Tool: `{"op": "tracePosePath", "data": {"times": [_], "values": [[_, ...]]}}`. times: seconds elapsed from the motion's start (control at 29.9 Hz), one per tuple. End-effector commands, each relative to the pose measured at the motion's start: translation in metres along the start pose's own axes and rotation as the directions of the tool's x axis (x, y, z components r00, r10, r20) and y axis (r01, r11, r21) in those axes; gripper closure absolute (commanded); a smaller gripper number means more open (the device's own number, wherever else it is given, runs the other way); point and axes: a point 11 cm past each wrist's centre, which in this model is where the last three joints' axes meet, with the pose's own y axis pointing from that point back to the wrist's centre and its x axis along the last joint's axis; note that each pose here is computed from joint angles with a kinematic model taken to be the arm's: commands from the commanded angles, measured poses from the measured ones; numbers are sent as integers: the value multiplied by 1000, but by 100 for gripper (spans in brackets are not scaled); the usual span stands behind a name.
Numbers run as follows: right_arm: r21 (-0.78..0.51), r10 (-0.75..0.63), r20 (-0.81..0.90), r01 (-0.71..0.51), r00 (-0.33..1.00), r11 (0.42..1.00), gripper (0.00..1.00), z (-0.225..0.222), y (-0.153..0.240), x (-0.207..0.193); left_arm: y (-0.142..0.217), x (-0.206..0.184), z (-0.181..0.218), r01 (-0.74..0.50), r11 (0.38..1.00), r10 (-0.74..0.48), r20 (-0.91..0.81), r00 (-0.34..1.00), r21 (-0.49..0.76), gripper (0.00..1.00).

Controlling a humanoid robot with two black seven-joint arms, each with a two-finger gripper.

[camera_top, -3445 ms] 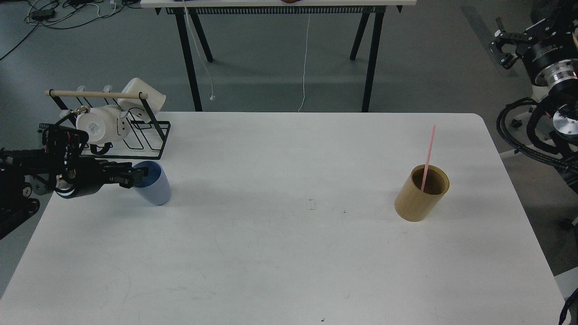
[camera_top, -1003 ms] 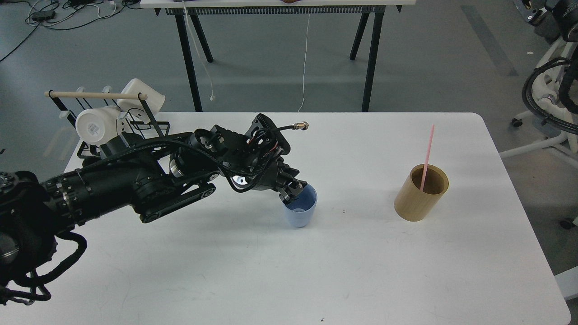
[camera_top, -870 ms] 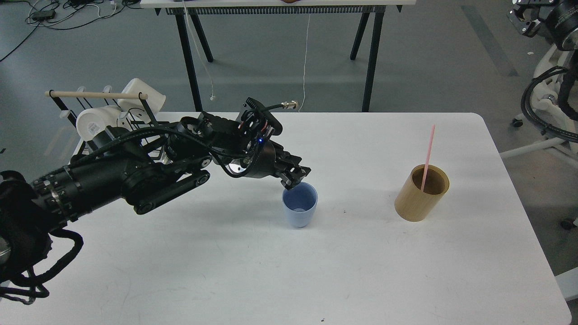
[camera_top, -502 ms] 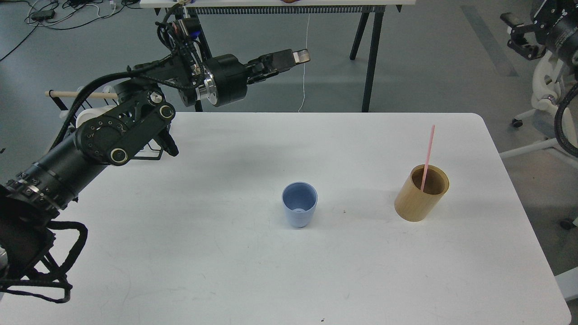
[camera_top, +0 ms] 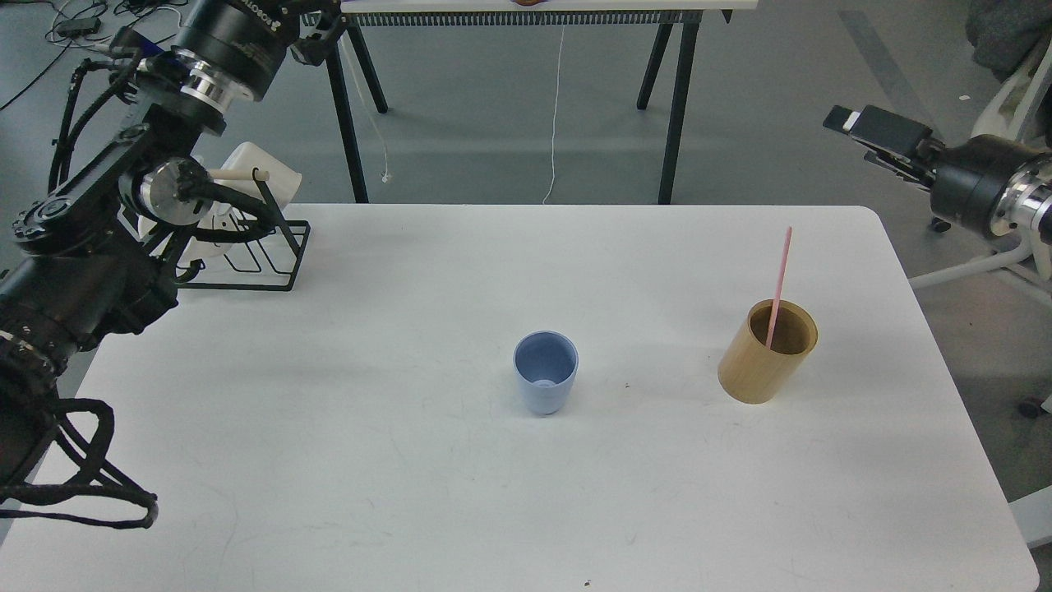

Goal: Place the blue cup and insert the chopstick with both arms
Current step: 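Reach the right gripper to the pink stick in the tan cup, then grasp the pink stick and pull it up out of the tan cup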

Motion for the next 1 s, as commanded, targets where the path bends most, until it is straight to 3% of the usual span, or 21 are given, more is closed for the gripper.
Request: {"op": "tracePosePath", "data": {"times": [0.0,0.13,0.47,0.6,0.97], "values": [[-28,-69,-149,66,986,997,5,10,-1,-30,13,32,-11,-134,989,139,-98,985,61,0],[-59,-89,-232,78,969,995,14,28,-7,-63,29,50,-18,-211,976,218,-179,959,57,0],[-48,-171,-252,165,952,985,47,17,-31,-115,32,52,-21,-219,974,226,-184,957,59,0],[-88,-191,-255,174,948,981,70,22,-30,-121,32,52,-20,-220,974,226,-185,956,55,0],[-77,-191,-261,177,946,981,97,18,-31,-121,31,52,-18,-217,975,223,-184,957,51,0]]}}
